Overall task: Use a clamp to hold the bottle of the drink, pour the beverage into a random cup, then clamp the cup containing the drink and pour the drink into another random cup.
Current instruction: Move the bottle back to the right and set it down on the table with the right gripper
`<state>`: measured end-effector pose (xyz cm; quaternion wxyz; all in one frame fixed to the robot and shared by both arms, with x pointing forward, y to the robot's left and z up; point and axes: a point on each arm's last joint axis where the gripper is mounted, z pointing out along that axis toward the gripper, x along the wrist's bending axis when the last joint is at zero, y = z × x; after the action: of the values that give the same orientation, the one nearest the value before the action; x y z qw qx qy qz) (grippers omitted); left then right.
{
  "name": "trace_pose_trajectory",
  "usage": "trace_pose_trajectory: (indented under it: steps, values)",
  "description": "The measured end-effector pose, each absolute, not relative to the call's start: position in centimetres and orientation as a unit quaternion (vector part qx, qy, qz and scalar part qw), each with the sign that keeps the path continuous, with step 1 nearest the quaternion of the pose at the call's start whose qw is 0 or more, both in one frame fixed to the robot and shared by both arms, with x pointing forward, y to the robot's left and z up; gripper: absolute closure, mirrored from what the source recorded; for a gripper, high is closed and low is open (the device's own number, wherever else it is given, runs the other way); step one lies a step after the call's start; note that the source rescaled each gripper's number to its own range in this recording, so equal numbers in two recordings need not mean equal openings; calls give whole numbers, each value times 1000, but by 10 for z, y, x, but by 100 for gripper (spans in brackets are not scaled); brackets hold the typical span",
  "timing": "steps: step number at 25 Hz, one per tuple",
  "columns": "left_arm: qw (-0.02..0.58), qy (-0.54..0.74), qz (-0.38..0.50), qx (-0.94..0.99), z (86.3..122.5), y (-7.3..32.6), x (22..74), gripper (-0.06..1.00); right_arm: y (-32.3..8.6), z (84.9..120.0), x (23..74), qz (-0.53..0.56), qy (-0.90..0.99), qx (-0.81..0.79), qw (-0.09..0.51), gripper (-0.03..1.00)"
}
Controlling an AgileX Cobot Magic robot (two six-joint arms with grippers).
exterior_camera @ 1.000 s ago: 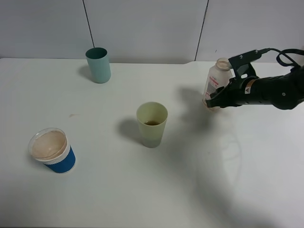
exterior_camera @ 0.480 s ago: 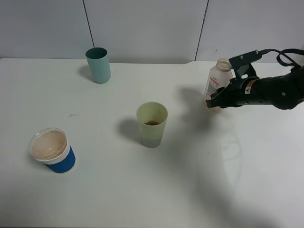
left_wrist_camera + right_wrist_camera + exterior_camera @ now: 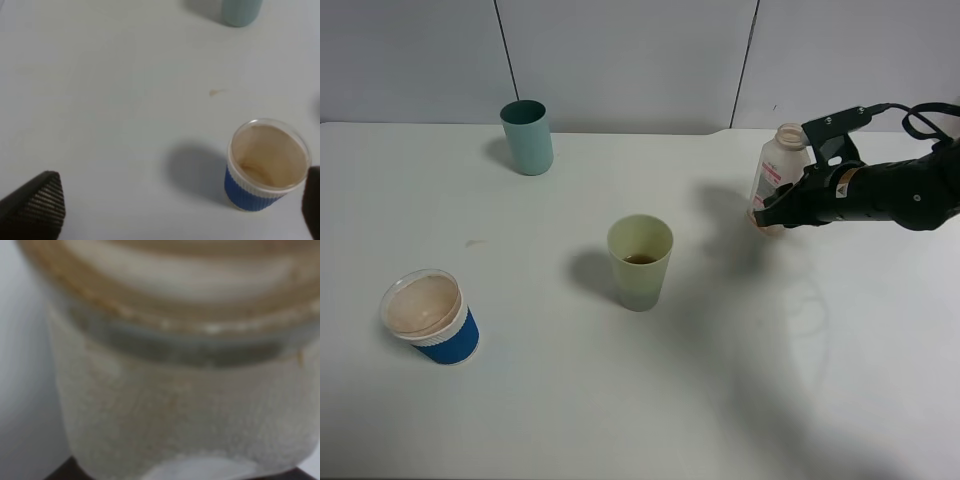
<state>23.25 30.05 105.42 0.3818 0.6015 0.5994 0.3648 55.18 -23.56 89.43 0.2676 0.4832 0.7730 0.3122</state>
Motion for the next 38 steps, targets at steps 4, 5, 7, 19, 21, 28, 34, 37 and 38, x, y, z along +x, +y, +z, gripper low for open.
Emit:
trace_pose_trajectory:
  steps: [4,5,7,19,21,28,34,37,38]
  values:
    - [382,599,365,601,1054,300,233,7,-236,894,552,312,773,483,268,97]
    - [382,599,365,601,1054,300,233,7,-236,894,552,312,773,483,268,97]
    - [382,599,365,601,1054,300,233,7,-236,894,552,312,773,483,268,95]
    - [382,599,365,601,1054,300,233,7,-235,895,552,323,756,506,260,50]
    - [382,599,365,601,1054,300,233,7,-235,895,553,326,753,510,259,43]
    - [382,599,365,601,1054,300,233,7,-234,899,555,354,729,526,258,11]
    - [382,599,365,601,1054,300,233,7,-234,899,555,358,724,531,257,7]
    - [382,599,365,601,1054,300,233,7,-234,899,555,362,714,544,250,0]
    - [382,599,365,601,1054,300,233,7,-234,899,555,363,712,546,249,-1]
